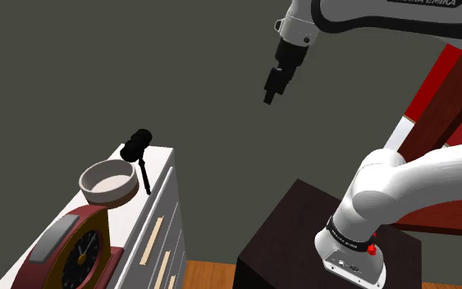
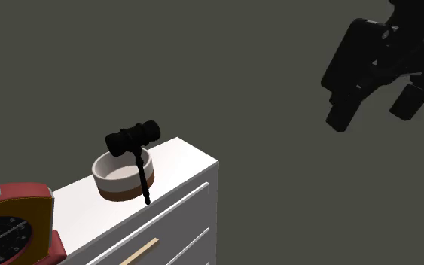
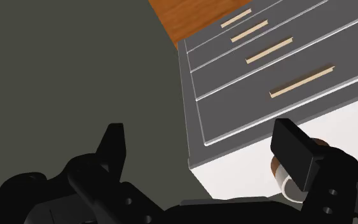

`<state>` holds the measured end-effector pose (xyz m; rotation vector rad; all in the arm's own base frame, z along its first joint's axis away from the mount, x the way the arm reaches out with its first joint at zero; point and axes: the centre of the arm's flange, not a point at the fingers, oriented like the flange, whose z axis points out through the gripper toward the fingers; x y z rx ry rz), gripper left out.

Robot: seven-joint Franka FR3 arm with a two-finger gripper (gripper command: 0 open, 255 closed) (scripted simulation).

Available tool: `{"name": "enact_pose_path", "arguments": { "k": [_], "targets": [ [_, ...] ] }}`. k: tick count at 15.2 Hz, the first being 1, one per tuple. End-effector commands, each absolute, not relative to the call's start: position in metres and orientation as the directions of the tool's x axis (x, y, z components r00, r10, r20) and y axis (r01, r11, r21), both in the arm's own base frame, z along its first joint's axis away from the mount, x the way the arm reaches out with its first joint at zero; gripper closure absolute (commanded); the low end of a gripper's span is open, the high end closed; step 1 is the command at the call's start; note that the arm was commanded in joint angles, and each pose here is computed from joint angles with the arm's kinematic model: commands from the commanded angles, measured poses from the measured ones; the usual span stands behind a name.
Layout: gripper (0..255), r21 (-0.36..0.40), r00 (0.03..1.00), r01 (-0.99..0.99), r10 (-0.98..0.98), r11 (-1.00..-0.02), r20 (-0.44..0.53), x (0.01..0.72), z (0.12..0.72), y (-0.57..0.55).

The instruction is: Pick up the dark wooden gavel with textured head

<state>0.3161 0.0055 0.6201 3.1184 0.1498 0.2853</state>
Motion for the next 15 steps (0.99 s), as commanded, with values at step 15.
{"name": "enact_pose_path", "arguments": {
  "k": [15],
  "targets": [
    [0, 0.04, 0.968, -0.189, -0.18, -0.981, 0.174, 0.418, 0.579, 0.167]
  ]
}}
